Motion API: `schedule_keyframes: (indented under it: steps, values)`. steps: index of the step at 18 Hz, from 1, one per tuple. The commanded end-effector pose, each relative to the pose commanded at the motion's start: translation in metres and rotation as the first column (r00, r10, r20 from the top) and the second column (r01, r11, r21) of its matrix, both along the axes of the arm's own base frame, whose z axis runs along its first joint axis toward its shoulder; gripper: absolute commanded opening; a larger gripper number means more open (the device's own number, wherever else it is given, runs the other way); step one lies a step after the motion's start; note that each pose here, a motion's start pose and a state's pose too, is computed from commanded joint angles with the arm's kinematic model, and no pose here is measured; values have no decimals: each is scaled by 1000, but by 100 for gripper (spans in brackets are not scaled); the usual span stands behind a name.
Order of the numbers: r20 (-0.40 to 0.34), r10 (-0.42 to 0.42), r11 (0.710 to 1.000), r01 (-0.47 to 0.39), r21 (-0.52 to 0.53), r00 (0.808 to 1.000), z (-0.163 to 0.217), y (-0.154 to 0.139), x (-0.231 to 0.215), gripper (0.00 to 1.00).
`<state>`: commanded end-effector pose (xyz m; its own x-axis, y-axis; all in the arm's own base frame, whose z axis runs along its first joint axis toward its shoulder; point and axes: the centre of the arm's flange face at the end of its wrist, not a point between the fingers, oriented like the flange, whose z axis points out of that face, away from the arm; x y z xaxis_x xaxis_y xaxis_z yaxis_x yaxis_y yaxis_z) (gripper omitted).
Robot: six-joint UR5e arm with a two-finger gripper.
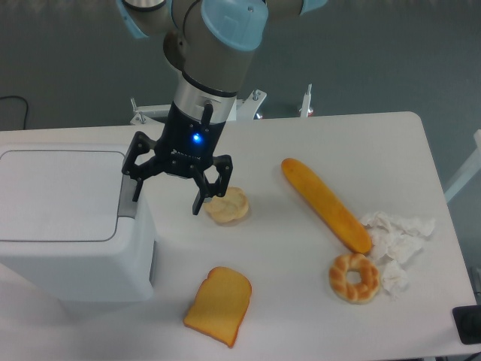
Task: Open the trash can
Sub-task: 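Lower the gripper finger onto the lid edge of the trash can, then press the finger against the lid to flip it open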
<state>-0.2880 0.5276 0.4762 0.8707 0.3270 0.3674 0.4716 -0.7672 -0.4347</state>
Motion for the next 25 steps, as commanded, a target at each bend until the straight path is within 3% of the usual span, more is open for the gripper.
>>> schedule_keyframes:
  steps: [25]
  values:
    - [9, -17, 1000, 17, -11, 1000, -9, 3, 7, 100]
